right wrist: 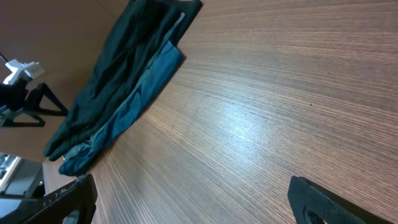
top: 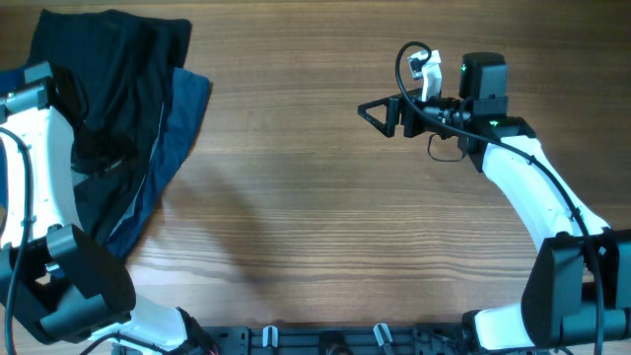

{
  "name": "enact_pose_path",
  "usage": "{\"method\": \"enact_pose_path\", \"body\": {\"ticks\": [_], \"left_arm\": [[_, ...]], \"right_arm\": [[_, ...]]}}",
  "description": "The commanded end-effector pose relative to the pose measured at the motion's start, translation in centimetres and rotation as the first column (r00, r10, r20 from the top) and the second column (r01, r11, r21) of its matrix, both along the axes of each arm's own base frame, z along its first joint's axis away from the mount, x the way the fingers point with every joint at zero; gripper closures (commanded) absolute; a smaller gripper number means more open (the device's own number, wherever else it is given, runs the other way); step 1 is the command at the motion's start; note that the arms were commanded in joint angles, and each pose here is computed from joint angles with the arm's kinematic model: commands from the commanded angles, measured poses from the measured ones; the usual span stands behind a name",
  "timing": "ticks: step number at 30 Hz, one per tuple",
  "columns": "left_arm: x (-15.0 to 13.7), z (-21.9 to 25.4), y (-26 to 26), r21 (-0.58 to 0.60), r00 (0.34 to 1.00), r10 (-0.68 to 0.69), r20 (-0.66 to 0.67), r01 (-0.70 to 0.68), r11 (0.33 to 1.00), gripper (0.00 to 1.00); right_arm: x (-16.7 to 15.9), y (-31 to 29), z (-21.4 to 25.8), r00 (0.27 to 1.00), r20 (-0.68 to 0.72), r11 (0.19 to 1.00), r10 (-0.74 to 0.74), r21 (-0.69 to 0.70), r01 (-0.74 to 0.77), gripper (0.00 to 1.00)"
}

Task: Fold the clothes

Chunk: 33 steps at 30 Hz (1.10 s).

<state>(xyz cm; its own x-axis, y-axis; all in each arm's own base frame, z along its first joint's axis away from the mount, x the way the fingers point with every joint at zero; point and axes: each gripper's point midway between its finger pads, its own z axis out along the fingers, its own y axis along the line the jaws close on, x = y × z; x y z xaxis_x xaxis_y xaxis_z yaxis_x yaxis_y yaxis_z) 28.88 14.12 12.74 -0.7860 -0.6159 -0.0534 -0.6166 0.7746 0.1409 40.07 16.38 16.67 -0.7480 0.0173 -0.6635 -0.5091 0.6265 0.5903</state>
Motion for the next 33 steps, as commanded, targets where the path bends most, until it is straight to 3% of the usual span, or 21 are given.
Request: {"method": "enact_pose_path", "body": {"ticks": [1, 11, 14, 20, 21, 25, 29, 33], "left_arm": [[-0.1, -1.1, 0.8, 0.031, 0.998, -0.053, -0.017, 0.053, 0.998, 0.01], [-2.8, -3.9, 3.0, 0.055, 0.997, 0.022, -0.071, -0.018, 0.998, 0.06], [-3.4, -4.3, 3.7, 0.052, 0.996, 0.052, -0.075, -0.048, 0.997, 0.18], [-4.3, -5.6, 3.5, 0.044, 0.994, 0.059, -0.093, -0.055, 0.998, 0.27], [-4.2, -5.7, 3.6, 0.046, 0.994, 0.060, -0.089, -0.056, 0.997, 0.31], [-3.2, -5.7, 4.1, 0.063, 0.997, 0.061, -0.045, -0.058, 0.996, 0.96], [-1.6, -4.5, 4.6, 0.078, 0.996, 0.087, 0.019, -0.088, 0.993, 0.96], [3.1, 0.1, 2.6, -0.019, 0.979, 0.042, 0.199, -0.039, 0.999, 0.96]], "right_arm": [[0.4, 0.1, 0.1, 1.000, 0.029, 1.000, 0.006, -0.015, -0.006, 0.01], [0.8, -0.1, 0.3, 0.999, 0.053, 1.000, -0.005, -0.024, 0.006, 0.01], [1.2, -0.3, 0.3, 0.998, 0.060, 0.999, -0.022, -0.035, 0.024, 0.01], [1.8, -0.6, 0.5, 0.996, 0.082, 0.998, -0.046, -0.045, 0.050, 0.01], [1.8, -0.6, 0.6, 0.995, 0.080, 0.998, -0.051, -0.040, 0.055, 0.02], [2.2, -0.6, 0.9, 0.994, 0.096, 0.997, -0.060, -0.033, 0.063, 0.05], [2.3, -0.5, 1.2, 0.994, 0.087, 0.997, -0.070, -0.013, 0.072, 0.05], [2.3, -0.5, 1.2, 0.994, 0.090, 0.997, -0.068, -0.015, 0.070, 0.14]]}}
